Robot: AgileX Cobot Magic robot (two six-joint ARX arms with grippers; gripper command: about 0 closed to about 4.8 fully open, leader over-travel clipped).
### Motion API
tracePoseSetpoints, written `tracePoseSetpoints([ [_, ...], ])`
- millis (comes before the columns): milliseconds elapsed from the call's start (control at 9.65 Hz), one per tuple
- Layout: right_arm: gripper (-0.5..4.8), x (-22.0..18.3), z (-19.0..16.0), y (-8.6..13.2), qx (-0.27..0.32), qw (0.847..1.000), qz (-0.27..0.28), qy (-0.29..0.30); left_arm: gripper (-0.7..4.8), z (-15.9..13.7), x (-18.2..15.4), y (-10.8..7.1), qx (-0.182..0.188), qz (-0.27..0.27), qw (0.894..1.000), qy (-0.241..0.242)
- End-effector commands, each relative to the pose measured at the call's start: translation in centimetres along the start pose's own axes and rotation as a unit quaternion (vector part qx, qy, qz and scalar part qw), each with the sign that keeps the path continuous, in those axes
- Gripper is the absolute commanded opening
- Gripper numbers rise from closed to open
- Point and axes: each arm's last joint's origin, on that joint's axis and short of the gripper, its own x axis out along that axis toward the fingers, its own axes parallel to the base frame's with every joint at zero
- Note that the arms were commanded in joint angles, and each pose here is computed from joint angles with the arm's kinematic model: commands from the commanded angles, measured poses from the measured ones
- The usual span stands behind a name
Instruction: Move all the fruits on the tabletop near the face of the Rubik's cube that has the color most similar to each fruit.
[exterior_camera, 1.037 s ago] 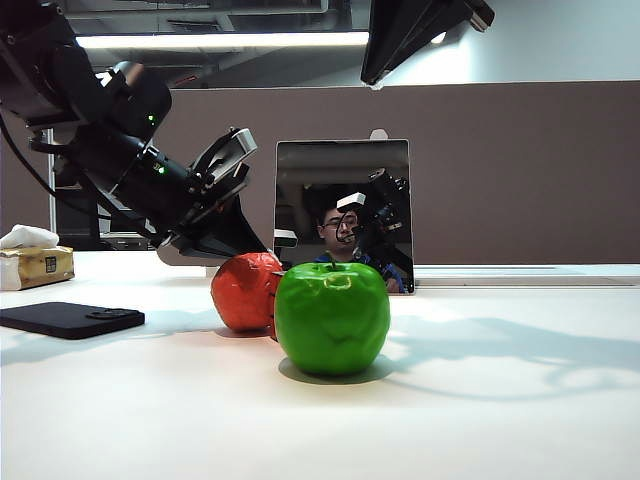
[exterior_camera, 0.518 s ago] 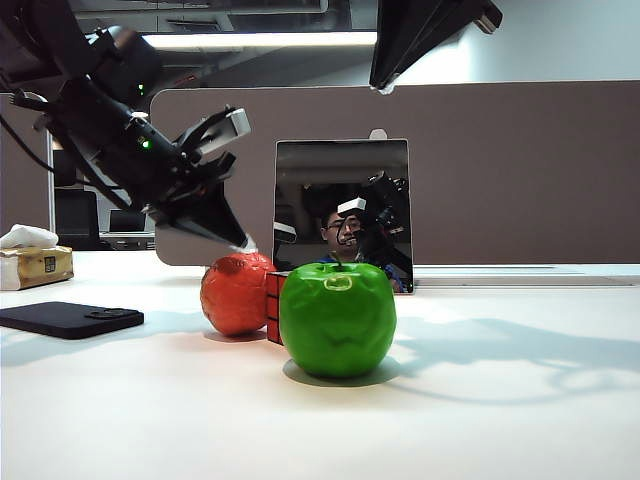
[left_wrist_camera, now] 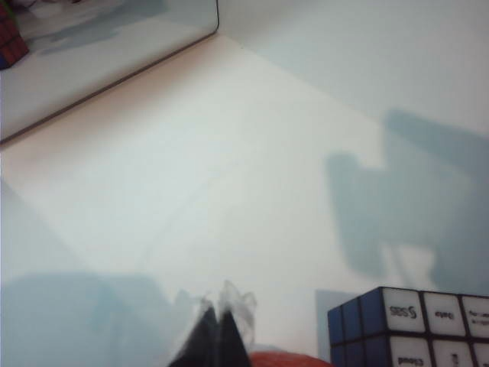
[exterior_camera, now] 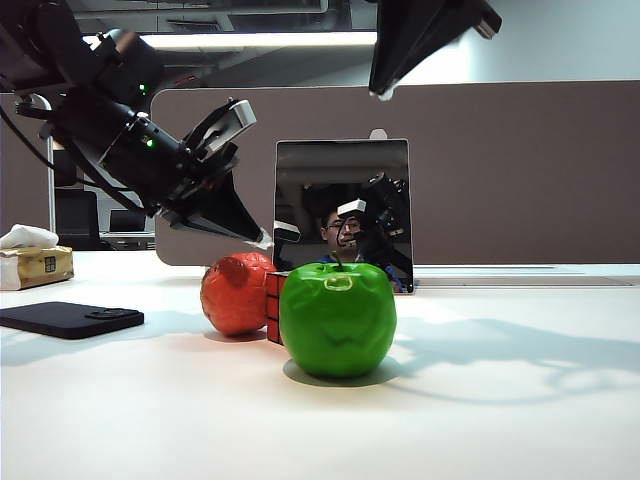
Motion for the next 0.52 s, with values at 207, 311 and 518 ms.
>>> tracePoseSetpoints([
  [207,-0.01,1.3,-0.7,-0.2,0.003,1.0,0.005,0.009,-0.05,-0.5,0.0,-0.2,-0.022,-0.01,0.999,0.026],
  [311,-0.01,2.4,-1.2,-0.4,0.008,1.0,0.005,0.015,-0.05,-1.0,0.0,-0.3,-0.037,-0.015,0.998,0.05],
  [518,-0.01,2.6,-1.3,-0.4,0.009,1.0,0.006,0.016,-0.05,-1.3,-0.1,-0.4,-0.044,-0.013,0.997,0.065],
])
